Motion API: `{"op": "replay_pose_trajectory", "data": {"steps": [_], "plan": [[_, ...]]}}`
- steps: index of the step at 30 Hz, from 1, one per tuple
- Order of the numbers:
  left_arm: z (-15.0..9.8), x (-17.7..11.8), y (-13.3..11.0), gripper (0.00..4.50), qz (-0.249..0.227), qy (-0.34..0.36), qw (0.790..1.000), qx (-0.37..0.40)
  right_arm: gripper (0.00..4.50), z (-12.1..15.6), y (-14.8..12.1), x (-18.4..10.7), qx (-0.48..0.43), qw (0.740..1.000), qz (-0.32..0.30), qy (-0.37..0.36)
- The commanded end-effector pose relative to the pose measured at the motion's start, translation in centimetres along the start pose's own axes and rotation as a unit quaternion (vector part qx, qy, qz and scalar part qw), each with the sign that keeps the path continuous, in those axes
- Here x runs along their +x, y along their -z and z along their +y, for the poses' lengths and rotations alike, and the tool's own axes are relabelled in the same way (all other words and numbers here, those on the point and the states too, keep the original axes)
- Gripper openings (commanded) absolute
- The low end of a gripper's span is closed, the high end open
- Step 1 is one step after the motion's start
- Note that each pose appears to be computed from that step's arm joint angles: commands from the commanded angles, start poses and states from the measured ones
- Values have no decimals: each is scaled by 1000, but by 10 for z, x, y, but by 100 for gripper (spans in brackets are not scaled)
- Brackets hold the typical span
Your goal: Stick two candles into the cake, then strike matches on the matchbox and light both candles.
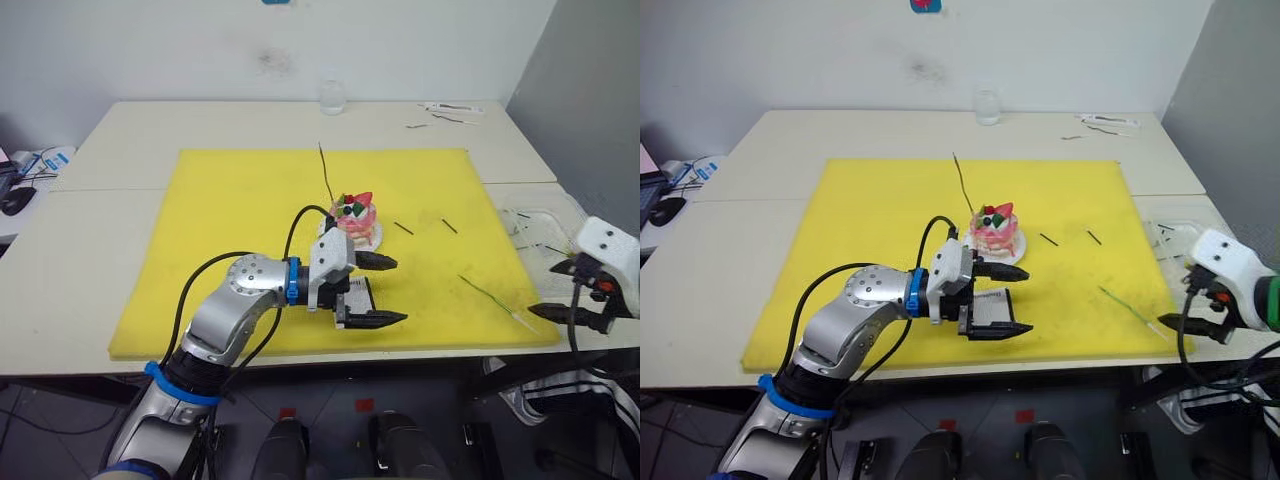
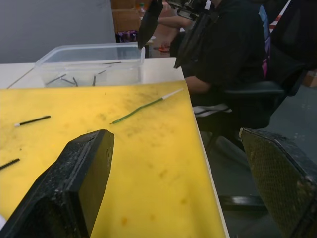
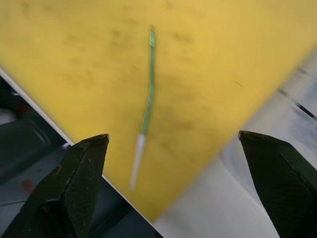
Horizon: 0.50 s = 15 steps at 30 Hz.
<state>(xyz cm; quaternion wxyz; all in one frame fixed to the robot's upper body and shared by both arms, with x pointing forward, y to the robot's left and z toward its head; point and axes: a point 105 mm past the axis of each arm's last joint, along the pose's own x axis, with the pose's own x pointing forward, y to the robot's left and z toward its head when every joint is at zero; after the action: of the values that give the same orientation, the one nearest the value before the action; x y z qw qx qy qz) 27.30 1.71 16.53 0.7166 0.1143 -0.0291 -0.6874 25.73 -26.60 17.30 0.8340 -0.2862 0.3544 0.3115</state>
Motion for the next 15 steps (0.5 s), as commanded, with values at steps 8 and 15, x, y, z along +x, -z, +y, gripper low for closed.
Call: {"op": "replay_pose_trajectory", "data": {"steps": [8,15], "plan": [[-12,15,-8,450,-6,16,1000,19,448,2,1,20,101,993,56,1],[-15,15,-6,450,-8,5,1000,7,448,8,17,27,111,990,87,-20]]}}
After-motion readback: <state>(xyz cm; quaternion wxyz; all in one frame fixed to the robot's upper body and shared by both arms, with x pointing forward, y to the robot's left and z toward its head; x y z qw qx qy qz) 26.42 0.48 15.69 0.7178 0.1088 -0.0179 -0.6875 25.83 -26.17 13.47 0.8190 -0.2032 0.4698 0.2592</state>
